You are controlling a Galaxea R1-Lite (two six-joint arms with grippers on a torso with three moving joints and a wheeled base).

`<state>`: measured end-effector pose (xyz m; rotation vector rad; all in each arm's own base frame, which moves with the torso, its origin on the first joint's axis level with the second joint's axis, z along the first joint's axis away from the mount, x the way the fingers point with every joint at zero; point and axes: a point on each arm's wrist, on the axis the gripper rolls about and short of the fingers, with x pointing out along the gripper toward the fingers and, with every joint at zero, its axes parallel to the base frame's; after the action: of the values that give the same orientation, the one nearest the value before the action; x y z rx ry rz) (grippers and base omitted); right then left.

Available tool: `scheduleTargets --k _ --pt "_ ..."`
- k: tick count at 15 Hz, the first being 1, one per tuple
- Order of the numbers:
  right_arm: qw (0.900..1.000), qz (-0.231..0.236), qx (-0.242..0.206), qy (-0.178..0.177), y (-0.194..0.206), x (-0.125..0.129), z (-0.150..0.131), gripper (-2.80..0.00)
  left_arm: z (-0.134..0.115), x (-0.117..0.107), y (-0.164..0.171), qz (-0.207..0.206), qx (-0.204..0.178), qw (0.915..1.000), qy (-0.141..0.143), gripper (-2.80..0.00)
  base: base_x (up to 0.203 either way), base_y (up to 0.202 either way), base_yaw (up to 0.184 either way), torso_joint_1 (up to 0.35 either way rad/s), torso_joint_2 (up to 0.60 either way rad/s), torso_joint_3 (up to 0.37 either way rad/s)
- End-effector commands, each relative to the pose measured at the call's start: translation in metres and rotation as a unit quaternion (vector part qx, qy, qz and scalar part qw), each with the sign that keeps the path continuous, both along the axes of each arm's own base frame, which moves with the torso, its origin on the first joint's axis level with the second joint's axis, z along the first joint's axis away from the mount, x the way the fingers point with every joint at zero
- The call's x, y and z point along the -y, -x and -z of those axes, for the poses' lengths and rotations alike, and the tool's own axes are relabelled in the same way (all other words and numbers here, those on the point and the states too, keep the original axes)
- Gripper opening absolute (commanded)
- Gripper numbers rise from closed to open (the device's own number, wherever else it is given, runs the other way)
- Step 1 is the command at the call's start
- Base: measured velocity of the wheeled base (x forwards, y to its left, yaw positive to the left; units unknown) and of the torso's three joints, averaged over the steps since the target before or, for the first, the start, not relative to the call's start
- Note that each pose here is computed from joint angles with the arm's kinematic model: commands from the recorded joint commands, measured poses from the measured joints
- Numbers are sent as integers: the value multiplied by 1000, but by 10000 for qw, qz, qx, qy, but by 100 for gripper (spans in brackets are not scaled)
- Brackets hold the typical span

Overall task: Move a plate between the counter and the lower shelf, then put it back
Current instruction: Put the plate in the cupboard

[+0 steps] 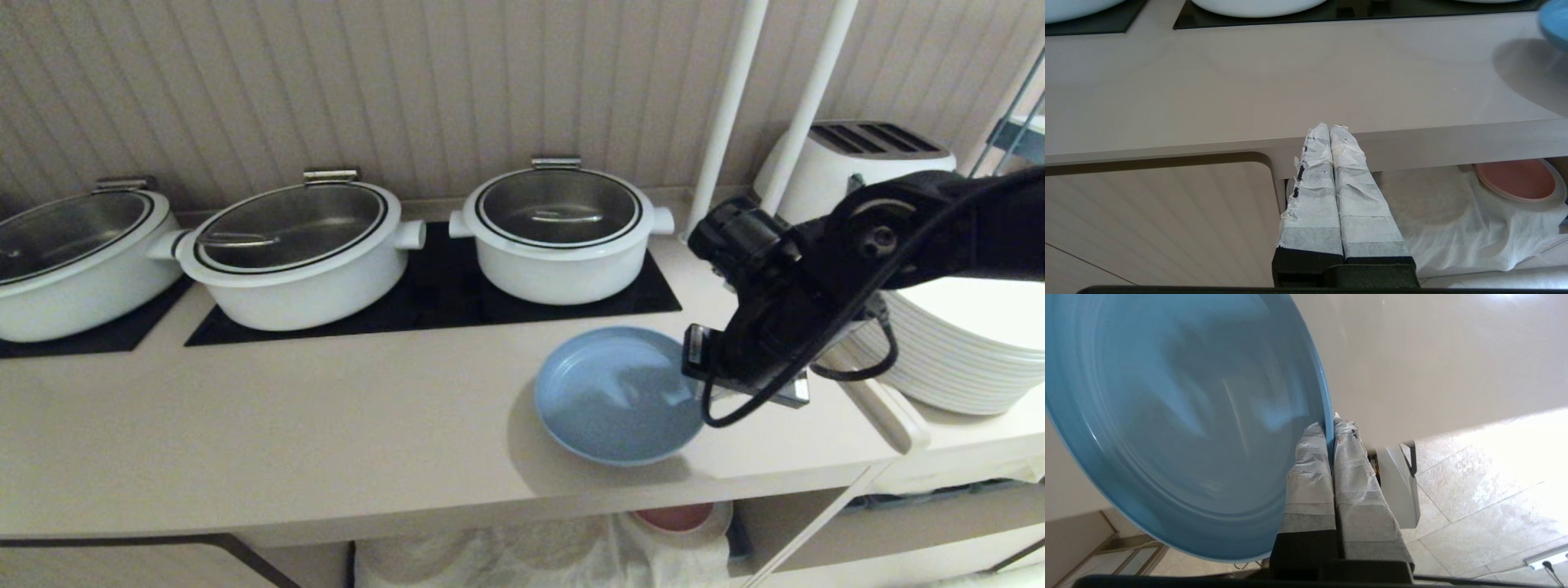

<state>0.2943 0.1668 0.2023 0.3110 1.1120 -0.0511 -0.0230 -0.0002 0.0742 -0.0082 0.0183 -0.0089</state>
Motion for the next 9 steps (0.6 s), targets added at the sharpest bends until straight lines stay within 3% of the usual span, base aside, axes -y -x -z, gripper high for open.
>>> scheduleTargets --k 1,9 --pt "9999 58 99 -65 18 13 -10 -280 0 0 0 1 -1 10000 -2 -280 0 0 0 0 0 0" --pt "9987 503 87 -44 80 72 -2 -280 0 0 0 1 -1 10000 -2 -280 0 0 0 0 0 0"
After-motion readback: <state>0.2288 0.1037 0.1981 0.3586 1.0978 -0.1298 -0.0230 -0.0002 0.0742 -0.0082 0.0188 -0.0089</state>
